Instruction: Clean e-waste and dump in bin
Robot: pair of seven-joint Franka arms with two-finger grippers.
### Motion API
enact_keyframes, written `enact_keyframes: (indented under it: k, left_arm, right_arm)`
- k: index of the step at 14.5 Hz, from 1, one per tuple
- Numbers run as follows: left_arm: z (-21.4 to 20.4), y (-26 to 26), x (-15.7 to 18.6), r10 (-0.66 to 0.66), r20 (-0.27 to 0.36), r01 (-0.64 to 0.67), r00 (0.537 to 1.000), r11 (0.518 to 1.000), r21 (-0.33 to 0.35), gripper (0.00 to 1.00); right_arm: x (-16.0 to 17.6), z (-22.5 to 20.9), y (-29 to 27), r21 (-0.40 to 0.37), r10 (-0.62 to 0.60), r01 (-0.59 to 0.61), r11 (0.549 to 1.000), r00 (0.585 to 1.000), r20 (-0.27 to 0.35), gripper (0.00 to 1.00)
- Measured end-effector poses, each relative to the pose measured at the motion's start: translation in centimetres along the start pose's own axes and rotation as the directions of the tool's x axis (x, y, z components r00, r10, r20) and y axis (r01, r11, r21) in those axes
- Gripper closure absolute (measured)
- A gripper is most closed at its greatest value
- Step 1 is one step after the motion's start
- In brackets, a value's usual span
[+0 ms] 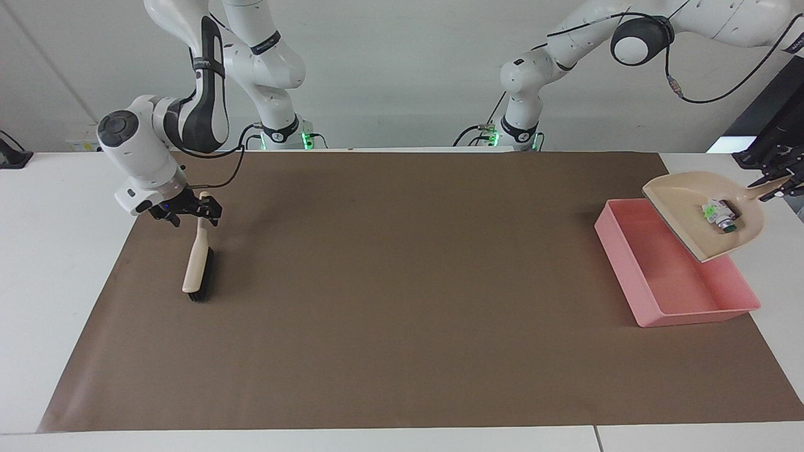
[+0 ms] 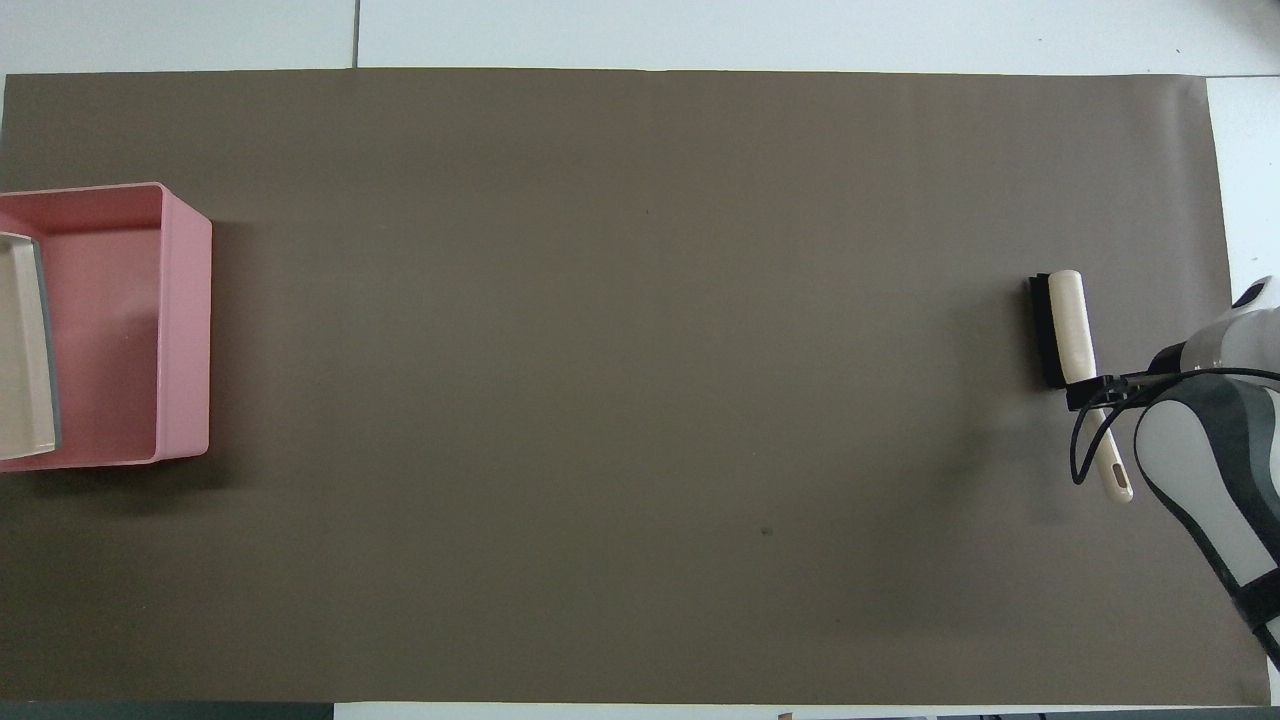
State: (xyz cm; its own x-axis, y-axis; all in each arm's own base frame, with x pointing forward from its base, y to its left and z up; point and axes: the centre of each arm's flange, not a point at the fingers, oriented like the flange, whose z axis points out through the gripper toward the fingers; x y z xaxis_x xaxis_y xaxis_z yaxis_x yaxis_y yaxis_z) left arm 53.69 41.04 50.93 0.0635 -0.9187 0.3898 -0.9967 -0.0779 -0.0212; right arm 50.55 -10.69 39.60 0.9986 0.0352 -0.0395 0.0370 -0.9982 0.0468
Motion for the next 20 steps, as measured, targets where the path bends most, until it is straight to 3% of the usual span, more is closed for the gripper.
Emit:
enact_keyframes:
  k: [2,5,9,15,20]
  left_arm:
    - [-0.4,-0.5,0.1,0.015,0.081,-0.014,0.997,1.000,-0.004,0.66]
    - [-0.2,-2.3,1.7,0.068,0.215,-0.059,0.974,0.997,-0.049,0.66]
    - [-0.3,-6.1,7.4,0.209,0.433,-0.170,0.877,0.977,-0.127,0.66]
    - [-0.4,-9.6,14.1,0.337,0.644,-0.249,0.687,0.941,-0.227,0.66]
    - [-0.9,-10.6,19.4,0.236,0.820,-0.134,0.522,0.972,-0.195,0.66]
  right_arm:
    - [1.8,-4.5,-1.6,-0.013,0.002,-0.002,1.000,0.999,-0.048,0.01]
    - [3.3,-12.6,-5.6,-0.014,0.066,-0.067,0.998,0.996,-0.056,0.01]
    - [3.0,-20.4,-7.3,-0.008,0.123,-0.124,0.992,0.990,-0.074,0.01]
    - [2.4,-23.7,-7.1,0.017,0.190,-0.189,0.982,0.981,-0.041,0.01]
    - [2.6,-23.1,-7.1,0.015,0.190,-0.190,0.982,0.982,-0.016,0.01]
